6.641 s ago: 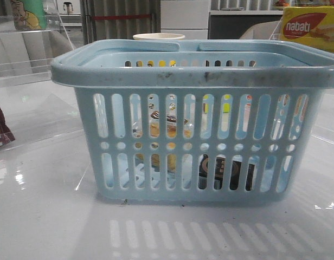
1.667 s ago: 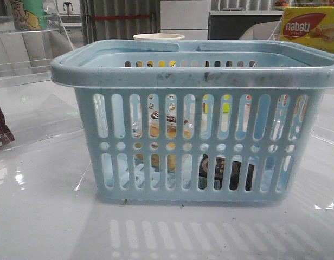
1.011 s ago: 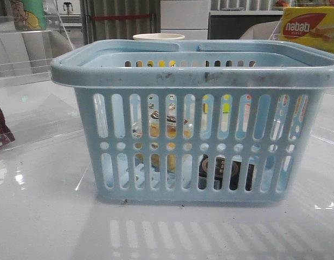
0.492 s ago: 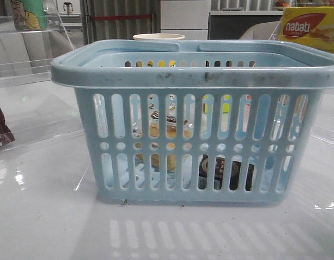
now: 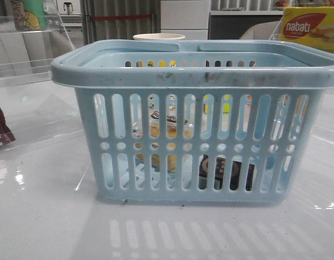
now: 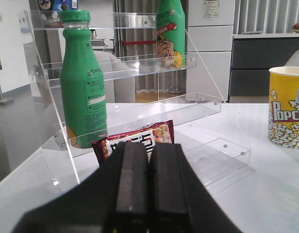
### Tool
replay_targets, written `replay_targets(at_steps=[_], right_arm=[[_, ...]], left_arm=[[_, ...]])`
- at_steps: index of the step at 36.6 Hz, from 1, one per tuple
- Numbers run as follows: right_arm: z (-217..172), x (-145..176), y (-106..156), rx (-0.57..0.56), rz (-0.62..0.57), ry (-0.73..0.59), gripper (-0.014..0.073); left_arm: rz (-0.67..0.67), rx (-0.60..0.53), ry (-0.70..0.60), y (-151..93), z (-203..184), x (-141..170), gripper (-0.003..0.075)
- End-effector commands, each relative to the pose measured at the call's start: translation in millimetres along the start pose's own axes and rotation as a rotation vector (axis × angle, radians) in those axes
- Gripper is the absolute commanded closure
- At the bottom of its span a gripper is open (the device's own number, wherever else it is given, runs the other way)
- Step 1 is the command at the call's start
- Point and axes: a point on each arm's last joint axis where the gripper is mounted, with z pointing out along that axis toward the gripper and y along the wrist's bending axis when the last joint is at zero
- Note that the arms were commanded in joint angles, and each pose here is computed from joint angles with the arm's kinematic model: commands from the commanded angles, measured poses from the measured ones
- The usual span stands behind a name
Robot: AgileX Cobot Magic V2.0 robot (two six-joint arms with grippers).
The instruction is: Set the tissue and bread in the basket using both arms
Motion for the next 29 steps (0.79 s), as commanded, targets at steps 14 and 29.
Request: replay_targets(at_steps=[14,29], right_arm=[[-4,-22,0,0.007,0.003,-0.237,0.0542],[-4,-23,-2,0.011,0.106,-0.248,0.0542]], left_arm=[[-0.011,-0.009,-0.095,1,-2,-6,0.0628],[-0.011,-0.009,-0.095,1,-2,-6,0.0628]])
